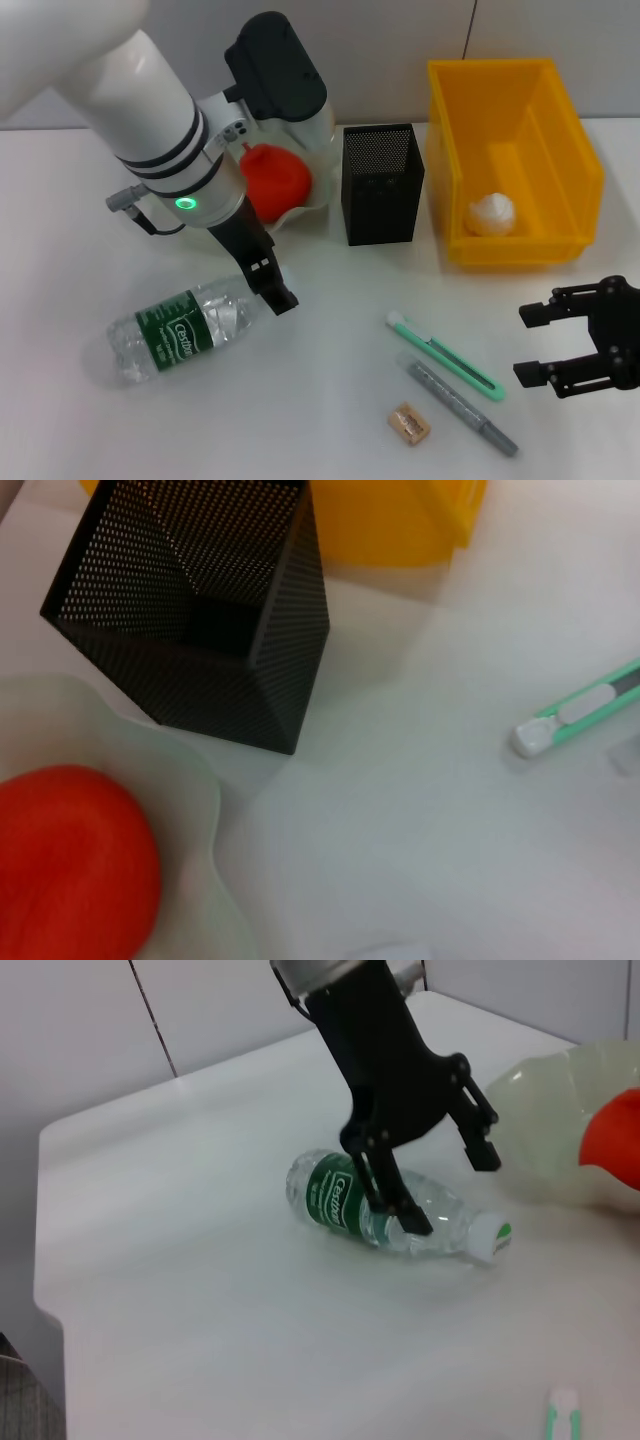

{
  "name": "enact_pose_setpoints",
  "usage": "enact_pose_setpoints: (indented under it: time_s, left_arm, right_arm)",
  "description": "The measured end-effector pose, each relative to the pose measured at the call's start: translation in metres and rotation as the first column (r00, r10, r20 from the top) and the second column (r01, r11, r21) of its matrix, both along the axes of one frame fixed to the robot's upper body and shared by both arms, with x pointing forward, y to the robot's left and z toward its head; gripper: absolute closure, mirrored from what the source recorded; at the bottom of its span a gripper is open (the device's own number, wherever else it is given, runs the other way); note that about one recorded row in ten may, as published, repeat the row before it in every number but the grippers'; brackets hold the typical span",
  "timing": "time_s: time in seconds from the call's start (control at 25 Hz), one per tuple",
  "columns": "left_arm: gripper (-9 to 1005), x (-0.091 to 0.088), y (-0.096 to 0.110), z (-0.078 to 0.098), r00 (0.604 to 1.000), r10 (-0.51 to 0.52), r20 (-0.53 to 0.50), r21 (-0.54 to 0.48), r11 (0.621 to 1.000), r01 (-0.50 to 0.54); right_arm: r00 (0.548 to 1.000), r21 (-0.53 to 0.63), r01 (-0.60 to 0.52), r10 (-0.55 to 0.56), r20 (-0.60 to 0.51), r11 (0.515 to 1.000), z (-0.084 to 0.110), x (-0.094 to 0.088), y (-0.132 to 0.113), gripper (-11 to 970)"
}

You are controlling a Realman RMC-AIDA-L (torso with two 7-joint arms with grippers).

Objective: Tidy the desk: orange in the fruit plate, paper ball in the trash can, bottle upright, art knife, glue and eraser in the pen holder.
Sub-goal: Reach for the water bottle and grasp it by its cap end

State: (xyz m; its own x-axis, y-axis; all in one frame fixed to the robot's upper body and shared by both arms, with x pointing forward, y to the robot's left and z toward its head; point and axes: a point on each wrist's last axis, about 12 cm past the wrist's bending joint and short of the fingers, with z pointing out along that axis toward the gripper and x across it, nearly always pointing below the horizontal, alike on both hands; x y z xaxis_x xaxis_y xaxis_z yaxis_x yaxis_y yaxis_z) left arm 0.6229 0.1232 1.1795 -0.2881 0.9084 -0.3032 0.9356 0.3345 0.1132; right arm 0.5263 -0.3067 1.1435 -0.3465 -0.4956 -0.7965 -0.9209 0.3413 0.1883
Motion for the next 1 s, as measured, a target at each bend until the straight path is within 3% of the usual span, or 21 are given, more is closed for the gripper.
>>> enact_pose_setpoints:
  time_s: [1.0]
  left_arm:
    - [145,0.013,-0.007,-0.039,0.998,0.053,0.027,0.018,0.998,-0.053]
  right_arm:
    - [1.0,0.026,-0.018,0.018,-0.015,1.0,-0.007,0.005,0.009,203]
